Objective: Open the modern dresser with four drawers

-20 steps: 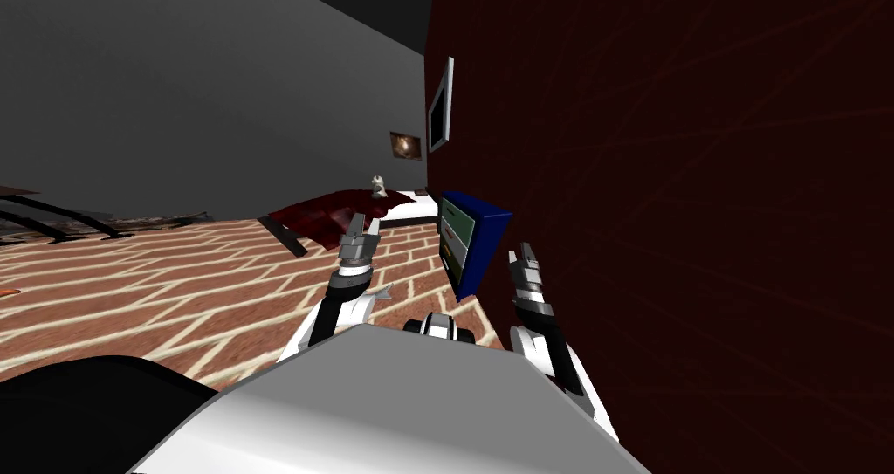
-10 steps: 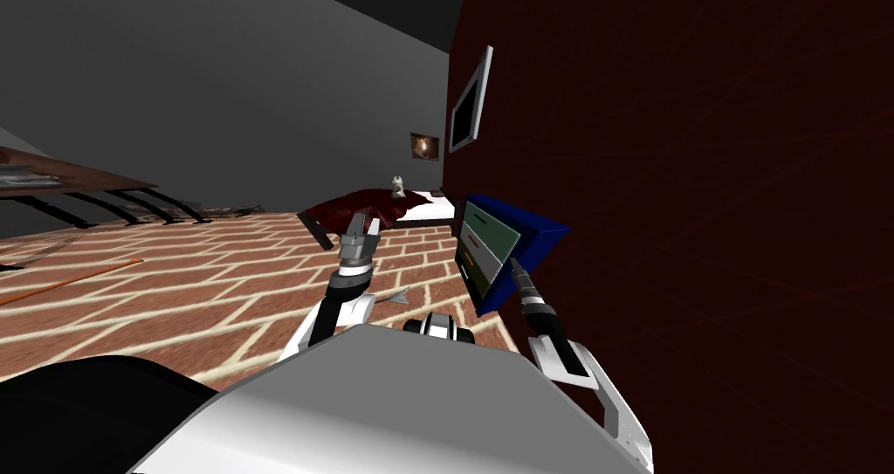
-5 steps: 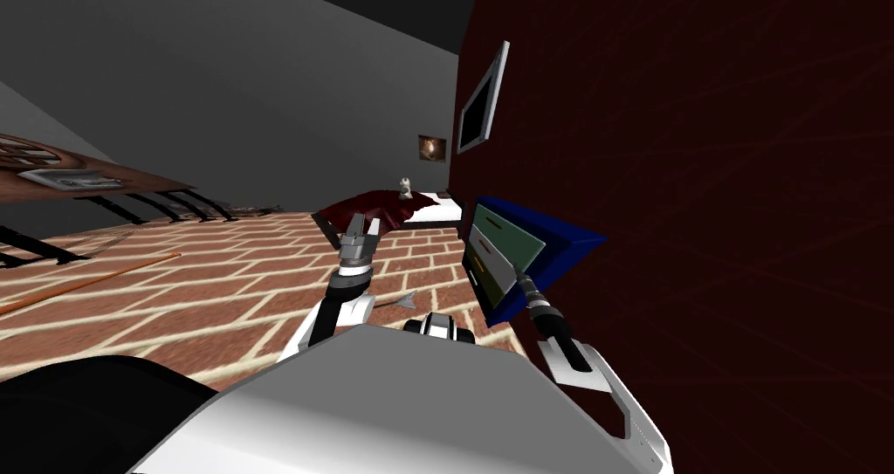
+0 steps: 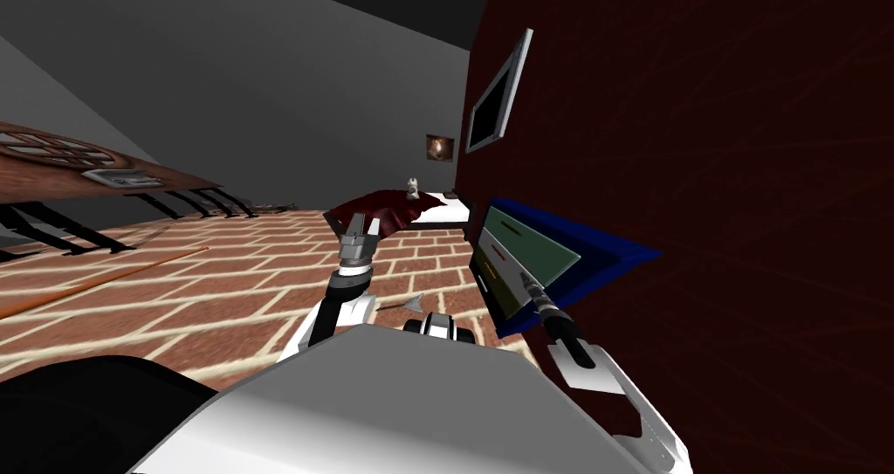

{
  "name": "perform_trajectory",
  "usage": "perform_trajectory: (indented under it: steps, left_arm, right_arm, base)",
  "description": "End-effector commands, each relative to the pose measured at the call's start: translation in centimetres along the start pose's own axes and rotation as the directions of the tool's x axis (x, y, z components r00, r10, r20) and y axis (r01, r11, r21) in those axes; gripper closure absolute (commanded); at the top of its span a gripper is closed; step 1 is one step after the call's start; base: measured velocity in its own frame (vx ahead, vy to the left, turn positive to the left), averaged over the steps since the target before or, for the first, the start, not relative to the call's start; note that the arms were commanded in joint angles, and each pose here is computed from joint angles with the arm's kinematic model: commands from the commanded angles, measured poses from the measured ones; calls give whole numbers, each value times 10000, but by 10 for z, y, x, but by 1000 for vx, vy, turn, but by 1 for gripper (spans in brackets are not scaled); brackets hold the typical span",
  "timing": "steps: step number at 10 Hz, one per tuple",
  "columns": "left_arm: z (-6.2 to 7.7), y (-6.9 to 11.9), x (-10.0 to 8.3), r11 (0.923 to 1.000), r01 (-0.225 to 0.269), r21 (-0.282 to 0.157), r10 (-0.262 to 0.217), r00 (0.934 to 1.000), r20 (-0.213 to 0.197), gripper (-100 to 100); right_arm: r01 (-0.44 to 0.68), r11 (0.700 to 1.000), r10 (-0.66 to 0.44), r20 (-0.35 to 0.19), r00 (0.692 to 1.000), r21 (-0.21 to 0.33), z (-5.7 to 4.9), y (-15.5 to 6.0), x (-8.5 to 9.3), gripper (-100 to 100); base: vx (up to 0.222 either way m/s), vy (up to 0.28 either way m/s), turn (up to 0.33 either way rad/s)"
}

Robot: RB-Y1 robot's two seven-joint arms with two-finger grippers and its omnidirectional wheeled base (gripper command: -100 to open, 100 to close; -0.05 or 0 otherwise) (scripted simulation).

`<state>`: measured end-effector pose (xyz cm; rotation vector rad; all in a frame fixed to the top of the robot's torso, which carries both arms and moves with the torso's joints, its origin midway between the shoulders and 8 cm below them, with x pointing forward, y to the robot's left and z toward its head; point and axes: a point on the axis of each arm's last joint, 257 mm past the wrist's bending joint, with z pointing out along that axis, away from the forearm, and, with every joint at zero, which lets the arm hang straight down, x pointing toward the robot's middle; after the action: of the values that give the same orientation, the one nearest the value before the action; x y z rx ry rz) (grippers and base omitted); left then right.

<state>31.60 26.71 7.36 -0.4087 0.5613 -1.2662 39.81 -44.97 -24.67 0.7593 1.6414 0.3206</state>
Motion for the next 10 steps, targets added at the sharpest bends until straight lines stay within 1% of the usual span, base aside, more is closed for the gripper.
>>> perform_trajectory:
  steps: [1, 2, 3, 4, 5, 6, 7, 8, 9, 10]
  left_arm:
    - [0, 0, 0, 10000, 0, -1, 0, 10000, 0, 0]
    - [0, 0, 0, 10000, 1, -1, -1, 10000, 1, 0]
    - [0, 0, 0, 10000, 0, 0, 0, 10000, 0, 0]
    - [0, 0, 0, 10000, 0, 0, 0, 10000, 0, 0]
    - [0, 0, 0, 10000, 0, 0, 0, 10000, 0, 0]
    - [0, 0, 0, 10000, 0, 0, 0, 10000, 0, 0]
    - [0, 0, 0, 10000, 1, 0, -1, 10000, 0, 0]
    - [0, 0, 0, 10000, 0, 0, 0, 10000, 0, 0]
    - [0, 0, 0, 10000, 0, 0, 0, 10000, 0, 0]
    - [0, 0, 0, 10000, -1, 0, 1, 10000, 0, 0]
  right_arm:
    - [1264, 9841, -1255, -155, 9920, 1251, 2, -50, -16, -100]
    - [1264, 9831, -1253, -167, 9920, 1322, 1, -52, -16, -100]
    - [1845, 9636, -1826, -273, 9828, 1936, 1, -76, -26, -100]
    - [1845, 9636, -1826, -273, 9828, 1936, 1, -76, -26, -100]
    - [2409, 9365, -2388, -397, 9703, 2547, -1, -101, -39, -100]
    - [2956, 9062, -2942, -512, 9544, 3023, -3, -121, -54, -100]
    - [2950, 9020, -2933, -538, 9545, 3153, -4, -125, -54, -100]
    - [3458, 8618, -3458, -688, 9358, 3711, -7, -147, -71, -100]
    - [3455, 8604, -3455, -695, 9358, 3745, -8, -148, -71, -100]
    - [3917, 8124, -3950, -866, 9146, 4320, -13, -169, -90, -100]
  base:
    - [114, 173, 148]
    - [86, 129, 37]
    - [84, 124, 87]
    - [67, 95, 55]
    - [63, 92, 95]
    - [89, 158, 144]
    - [87, 129, 62]
    - [112, 109, 98]
    - [82, 88, 56]
    - [75, 102, 111]
